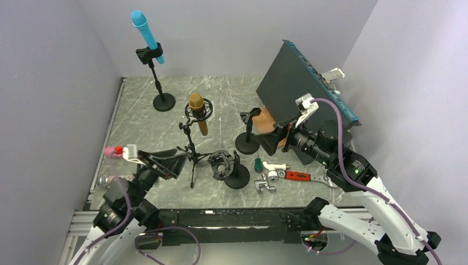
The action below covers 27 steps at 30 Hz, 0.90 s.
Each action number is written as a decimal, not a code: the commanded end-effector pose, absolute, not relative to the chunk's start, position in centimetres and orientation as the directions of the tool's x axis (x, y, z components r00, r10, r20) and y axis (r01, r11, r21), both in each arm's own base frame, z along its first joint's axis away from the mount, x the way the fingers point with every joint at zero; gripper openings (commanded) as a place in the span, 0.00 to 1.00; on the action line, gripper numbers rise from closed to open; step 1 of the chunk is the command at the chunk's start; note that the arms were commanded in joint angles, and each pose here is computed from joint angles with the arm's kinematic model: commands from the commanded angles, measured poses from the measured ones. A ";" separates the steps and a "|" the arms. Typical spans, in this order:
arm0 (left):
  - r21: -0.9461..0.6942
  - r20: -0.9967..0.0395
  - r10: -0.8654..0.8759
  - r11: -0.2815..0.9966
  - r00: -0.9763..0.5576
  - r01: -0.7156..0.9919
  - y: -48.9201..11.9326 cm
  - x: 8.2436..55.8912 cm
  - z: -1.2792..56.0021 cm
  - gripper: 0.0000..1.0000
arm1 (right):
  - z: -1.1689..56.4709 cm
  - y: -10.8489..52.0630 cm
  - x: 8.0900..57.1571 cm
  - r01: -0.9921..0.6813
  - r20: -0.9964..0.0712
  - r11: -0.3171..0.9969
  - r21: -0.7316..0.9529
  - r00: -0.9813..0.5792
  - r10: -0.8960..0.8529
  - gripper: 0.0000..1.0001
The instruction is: Remove the microphone from the stand
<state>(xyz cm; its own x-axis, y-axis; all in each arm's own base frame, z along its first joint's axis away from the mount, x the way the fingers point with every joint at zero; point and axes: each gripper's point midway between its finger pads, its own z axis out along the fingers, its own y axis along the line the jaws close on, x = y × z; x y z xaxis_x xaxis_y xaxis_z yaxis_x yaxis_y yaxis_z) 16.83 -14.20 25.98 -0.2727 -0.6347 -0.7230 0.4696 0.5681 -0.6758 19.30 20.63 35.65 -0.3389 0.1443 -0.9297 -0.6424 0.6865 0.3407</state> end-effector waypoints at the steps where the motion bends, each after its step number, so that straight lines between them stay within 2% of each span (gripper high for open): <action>1: -0.656 -0.684 -0.712 0.507 -0.157 0.559 -11.6 13.8 33.4 0.99 | 37.2 19.5 19.0 -0.636 -0.944 0.704 0.315 -0.290 0.161 1.00; 5: -0.548 -0.790 -0.605 0.626 -0.098 0.555 -11.9 15.1 38.1 0.99 | 37.4 18.7 18.7 -0.628 -0.948 0.716 0.305 -0.275 0.163 1.00; 9: -0.387 -0.912 -0.401 0.764 -0.090 0.516 -13.2 18.2 41.7 0.99 | 37.8 18.0 18.3 -0.623 -0.953 0.727 0.289 -0.261 0.154 1.00; 11: -0.263 -0.958 -0.285 0.825 -0.033 0.500 -13.3 19.9 44.3 0.99 | 38.0 17.6 18.0 -0.618 -0.954 0.732 0.285 -0.254 0.157 1.00; 16: -0.074 -0.997 -0.067 0.918 -0.032 0.391 -14.0 25.4 45.5 0.99 | 38.1 16.6 17.2 -0.614 -0.955 0.735 0.287 -0.246 0.166 1.00; 19: -0.048 -0.998 -0.027 0.916 -0.058 0.399 -15.9 27.7 45.4 0.99 | 37.7 15.8 17.3 -0.583 -0.957 0.763 0.278 -0.239 0.166 1.00; 27: -0.187 -0.965 -0.132 0.953 -0.226 0.240 -17.8 32.7 41.4 0.99 | 37.3 15.5 17.2 -0.577 -0.957 0.769 0.274 -0.243 0.158 1.00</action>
<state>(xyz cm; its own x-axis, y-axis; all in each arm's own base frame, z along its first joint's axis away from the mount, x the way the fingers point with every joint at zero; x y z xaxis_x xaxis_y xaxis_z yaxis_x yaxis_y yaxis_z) 31.78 -18.37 40.97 -0.2079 -0.0625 -0.9762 0.3264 0.9363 -0.1294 17.30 16.08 36.47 -0.2661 0.1558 -0.9513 -0.5851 0.7582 0.2878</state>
